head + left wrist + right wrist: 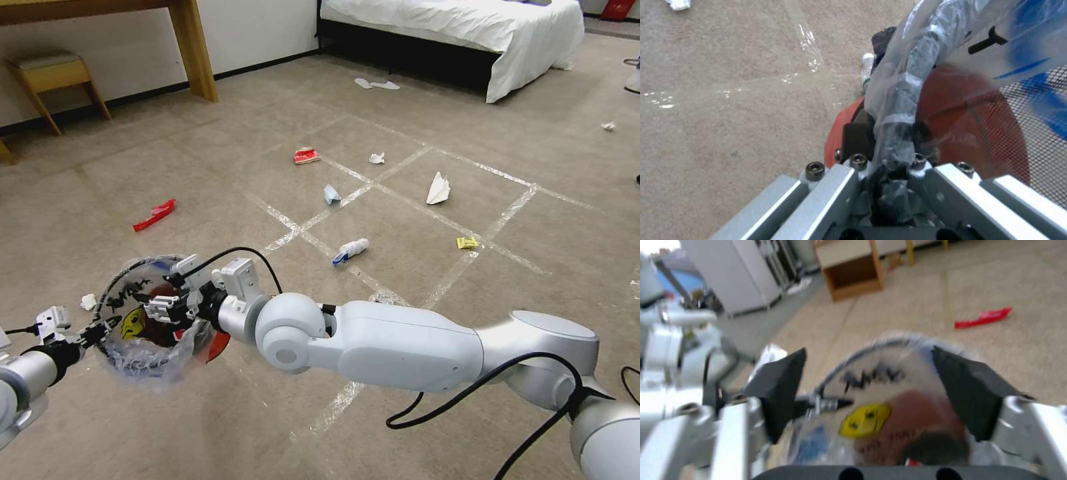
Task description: Pick up the trash bin and place the garbage on the floor into it.
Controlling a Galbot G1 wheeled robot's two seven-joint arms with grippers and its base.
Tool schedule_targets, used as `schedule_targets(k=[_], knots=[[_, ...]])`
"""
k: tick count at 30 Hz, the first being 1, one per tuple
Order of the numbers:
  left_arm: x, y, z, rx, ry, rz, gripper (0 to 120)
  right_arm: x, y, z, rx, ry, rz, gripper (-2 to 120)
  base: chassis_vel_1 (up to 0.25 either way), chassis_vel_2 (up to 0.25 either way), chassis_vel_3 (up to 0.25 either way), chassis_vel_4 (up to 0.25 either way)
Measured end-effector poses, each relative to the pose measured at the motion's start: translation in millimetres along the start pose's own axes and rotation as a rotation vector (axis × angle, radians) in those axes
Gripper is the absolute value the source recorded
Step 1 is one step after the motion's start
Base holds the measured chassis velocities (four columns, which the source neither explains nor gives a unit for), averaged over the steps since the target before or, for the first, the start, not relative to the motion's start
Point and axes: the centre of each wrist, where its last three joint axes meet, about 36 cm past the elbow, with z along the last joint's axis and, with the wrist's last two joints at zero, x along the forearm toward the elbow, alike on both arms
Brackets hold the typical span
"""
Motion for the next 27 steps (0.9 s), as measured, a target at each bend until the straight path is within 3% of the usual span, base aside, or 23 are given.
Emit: schedule_targets(k=[6,11,12,14,16,17,20,21,25,27], knots=[[0.3,1.6,0.0,0.003,-0.003,-0.005,0,36,-28,-43,-0.044,-0.146,0.064,98,0.0,0.0,0.0,0.0],[0.8,2.7,0.7,0.007,-0.009,-0.01,0,107,-92,-75,-0.036,-0.297,0.26,100,0.0,0.0,0.0,0.0],[0.8,2.7,0.7,0.007,-0.009,-0.01,0,107,-92,-75,-0.036,-0.297,0.26,100,0.0,0.0,0.0,0.0],[1.4,2.6,1.6,0.01,-0.014,-0.011,0,153,-118,-71,-0.028,-0.388,0.376,100,0.0,0.0,0.0,0.0],[1.4,2.7,1.6,0.011,-0.014,-0.011,0,158,-121,-69,-0.026,-0.397,0.388,100,0.0,0.0,0.0,0.0],[1.9,2.6,2.2,0.013,-0.018,-0.012,0,193,-137,-63,0.013,-0.479,0.483,100,0.0,0.0,0.0,0.0],[2.3,2.8,2.4,0.016,-0.022,-0.013,0,209,-143,-62,0.04,-0.526,0.524,100,0.0,0.0,0.0,0.0],[3.9,2.9,3.0,0.022,-0.03,-0.013,0,244,-152,-56,0.108,-0.634,0.616,100,0.0,0.0,0.0,0.0],[5.2,3.1,3.8,0.029,-0.036,-0.013,0,272,-158,-45,0.153,-0.696,0.698,100,0.0,0.0,0.0,0.0],[6.9,2.4,5.7,0.03,-0.045,-0.016,0,303,-160,-22,0.204,-0.735,0.814,100,0.0,0.0,0.0,0.0]])
